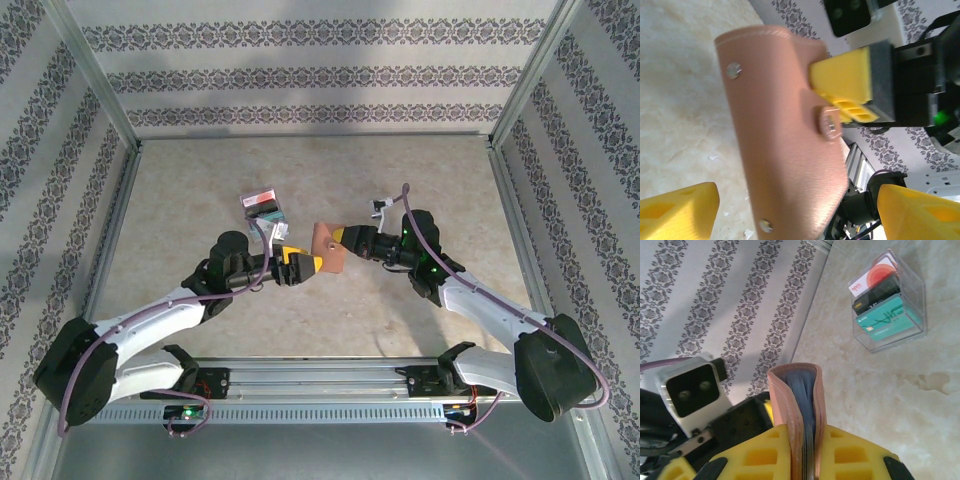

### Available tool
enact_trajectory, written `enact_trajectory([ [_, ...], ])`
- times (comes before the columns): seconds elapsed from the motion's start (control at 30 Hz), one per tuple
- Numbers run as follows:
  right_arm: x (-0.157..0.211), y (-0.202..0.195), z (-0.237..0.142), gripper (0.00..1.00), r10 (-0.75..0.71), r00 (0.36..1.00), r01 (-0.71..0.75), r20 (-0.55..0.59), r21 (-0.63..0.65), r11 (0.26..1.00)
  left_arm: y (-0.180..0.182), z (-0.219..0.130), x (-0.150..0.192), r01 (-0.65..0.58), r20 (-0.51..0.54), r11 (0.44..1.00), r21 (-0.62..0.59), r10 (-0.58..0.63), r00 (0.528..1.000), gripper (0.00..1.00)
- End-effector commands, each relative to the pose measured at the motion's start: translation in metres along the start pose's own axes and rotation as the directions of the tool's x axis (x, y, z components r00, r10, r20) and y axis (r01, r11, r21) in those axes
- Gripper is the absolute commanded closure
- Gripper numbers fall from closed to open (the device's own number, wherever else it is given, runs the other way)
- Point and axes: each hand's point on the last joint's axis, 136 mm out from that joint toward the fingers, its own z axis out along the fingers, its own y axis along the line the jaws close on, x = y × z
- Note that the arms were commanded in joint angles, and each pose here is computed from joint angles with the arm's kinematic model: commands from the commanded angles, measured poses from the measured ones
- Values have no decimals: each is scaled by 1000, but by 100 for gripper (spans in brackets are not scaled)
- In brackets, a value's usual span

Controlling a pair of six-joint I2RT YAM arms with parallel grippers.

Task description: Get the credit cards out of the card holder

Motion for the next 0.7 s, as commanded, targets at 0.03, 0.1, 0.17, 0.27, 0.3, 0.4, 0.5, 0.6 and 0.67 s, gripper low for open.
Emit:
enact_trajectory([
  [0.03, -11, 37, -4, 100, -63, 998, 64, 22, -103, 993, -4, 6, -7, -4, -8, 1000, 29, 4, 1000, 27],
  [0.1, -9, 37, -3, 100, -61, 998, 63, 14, -102, 993, -9, 9, -11, 1, 1, 998, 57, -1, 1000, 35],
  [0.17, -7, 37, -2, 100, -65, 998, 66, 8, -104, 992, -12, 11, -12, 5, -2, 997, 82, -5, 1000, 42],
  [0.27, -6, 38, 1, 100, -69, 998, 69, 0, -105, 992, -15, 14, -12, 13, -8, 994, 105, -12, 1000, 53],
  [0.3, -6, 37, 2, 100, -71, 997, 70, 0, -105, 992, -16, 14, -12, 15, -8, 994, 111, -15, 1000, 56],
  [0.4, -6, 36, 3, 100, -76, 997, 75, -3, -101, 992, -16, 14, -13, 21, 0, 993, 115, -21, 1000, 64],
  [0.5, -6, 33, 4, 94, -80, 997, 79, -8, -90, 993, -15, 13, -14, 28, 14, 993, 118, -29, 999, 79],
  [0.6, -6, 28, 4, 74, -87, 996, 86, -11, -42, 995, -14, 11, -15, 25, 28, 994, 106, -28, 999, 86],
  [0.67, -7, 22, 2, 65, -90, 996, 90, -3, 14, 996, -9, 11, -14, 15, 29, 997, 76, -17, 999, 87],
])
